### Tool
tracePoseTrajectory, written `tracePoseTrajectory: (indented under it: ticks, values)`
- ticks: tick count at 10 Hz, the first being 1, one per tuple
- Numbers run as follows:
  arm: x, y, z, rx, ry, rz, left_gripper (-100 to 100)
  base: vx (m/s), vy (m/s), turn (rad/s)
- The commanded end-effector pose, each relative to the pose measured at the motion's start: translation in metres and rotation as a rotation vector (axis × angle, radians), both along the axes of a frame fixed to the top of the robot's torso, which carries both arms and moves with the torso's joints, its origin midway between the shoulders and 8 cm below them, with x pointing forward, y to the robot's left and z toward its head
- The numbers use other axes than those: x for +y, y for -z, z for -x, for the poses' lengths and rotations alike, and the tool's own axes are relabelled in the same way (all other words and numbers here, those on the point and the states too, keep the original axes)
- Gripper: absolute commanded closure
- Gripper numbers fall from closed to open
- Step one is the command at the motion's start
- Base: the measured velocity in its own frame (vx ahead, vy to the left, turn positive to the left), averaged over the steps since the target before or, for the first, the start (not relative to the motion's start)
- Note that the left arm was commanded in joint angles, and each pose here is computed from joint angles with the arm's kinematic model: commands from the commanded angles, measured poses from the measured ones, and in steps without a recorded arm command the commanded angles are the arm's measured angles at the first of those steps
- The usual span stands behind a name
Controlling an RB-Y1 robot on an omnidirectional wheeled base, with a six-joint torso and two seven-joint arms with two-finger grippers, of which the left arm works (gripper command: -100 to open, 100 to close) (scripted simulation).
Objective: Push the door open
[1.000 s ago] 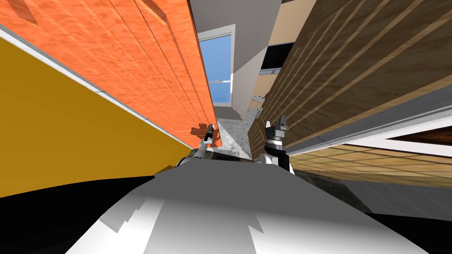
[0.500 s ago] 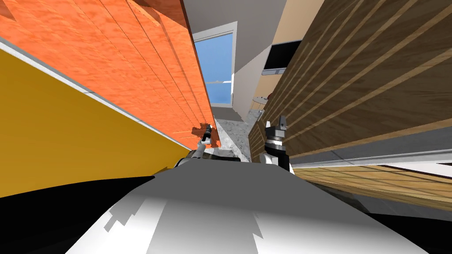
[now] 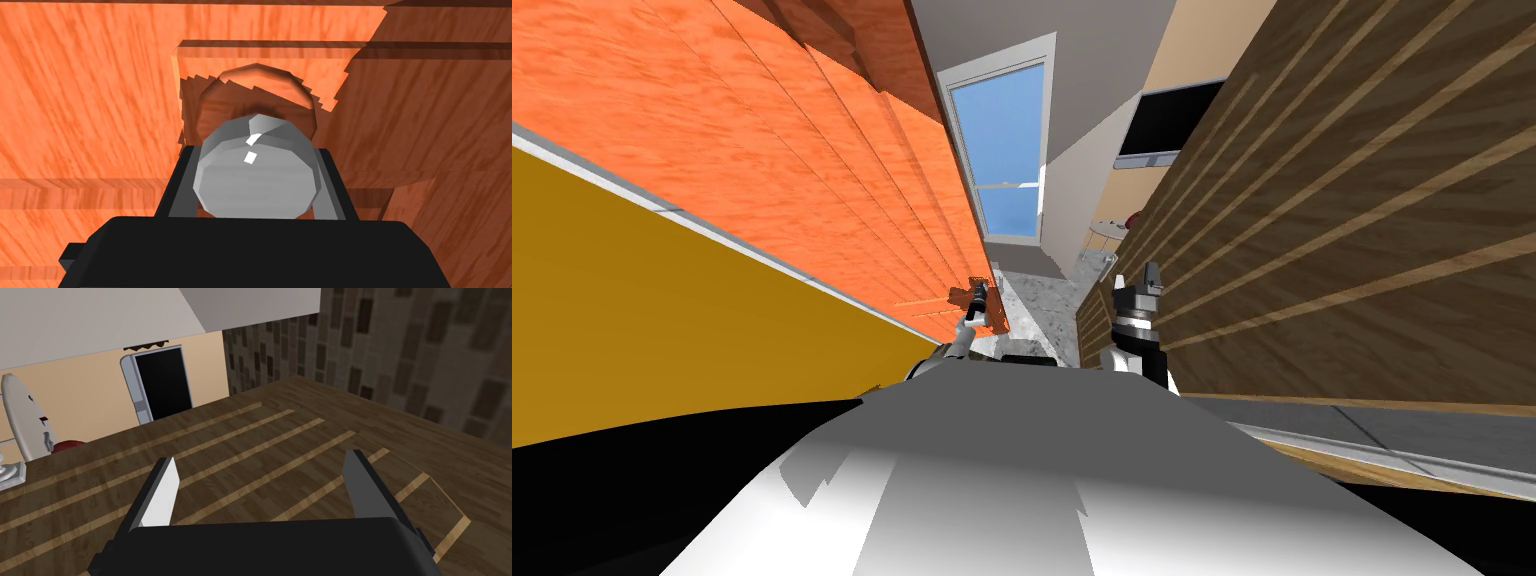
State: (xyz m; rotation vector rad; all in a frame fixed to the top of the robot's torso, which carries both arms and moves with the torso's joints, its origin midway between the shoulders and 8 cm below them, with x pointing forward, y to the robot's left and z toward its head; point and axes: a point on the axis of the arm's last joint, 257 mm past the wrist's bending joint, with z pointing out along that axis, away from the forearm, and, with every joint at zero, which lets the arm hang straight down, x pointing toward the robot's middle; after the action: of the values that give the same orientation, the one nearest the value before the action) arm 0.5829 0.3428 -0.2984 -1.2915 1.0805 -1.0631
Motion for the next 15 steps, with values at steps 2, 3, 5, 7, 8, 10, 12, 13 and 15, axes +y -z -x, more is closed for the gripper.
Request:
tracePoseTrajectory:
  ticks: [2, 3, 5, 7, 8, 10, 12, 13, 15]
  values:
    - [0.020, -0.003, 0.004, -0.009, -0.036, -0.002, 100, 0.153, -0.120, 0.085]
    - [0.024, -0.003, 0.005, -0.009, -0.045, 0.000, 100, 0.150, -0.090, 0.039]
    - [0.033, -0.003, 0.008, -0.009, -0.064, 0.003, 100, 0.164, -0.082, 0.056]
    - [0.041, -0.002, 0.010, -0.009, -0.080, 0.006, 100, 0.171, -0.090, 0.060]
    - [0.041, 0.002, 0.012, 0.000, -0.076, 0.004, 100, 0.081, -0.021, 0.038]
    - [0.054, 0.000, 0.014, -0.004, -0.099, 0.004, 100, 0.153, -0.043, 0.054]
    - [0.065, 0.000, 0.018, -0.004, -0.121, 0.005, 100, 0.173, -0.055, 0.054]
    - [0.071, -0.001, 0.020, -0.005, -0.133, 0.005, 100, 0.179, -0.060, 0.041]
    - [0.085, -0.001, 0.024, -0.006, -0.159, 0.005, 100, 0.197, -0.061, 0.072]
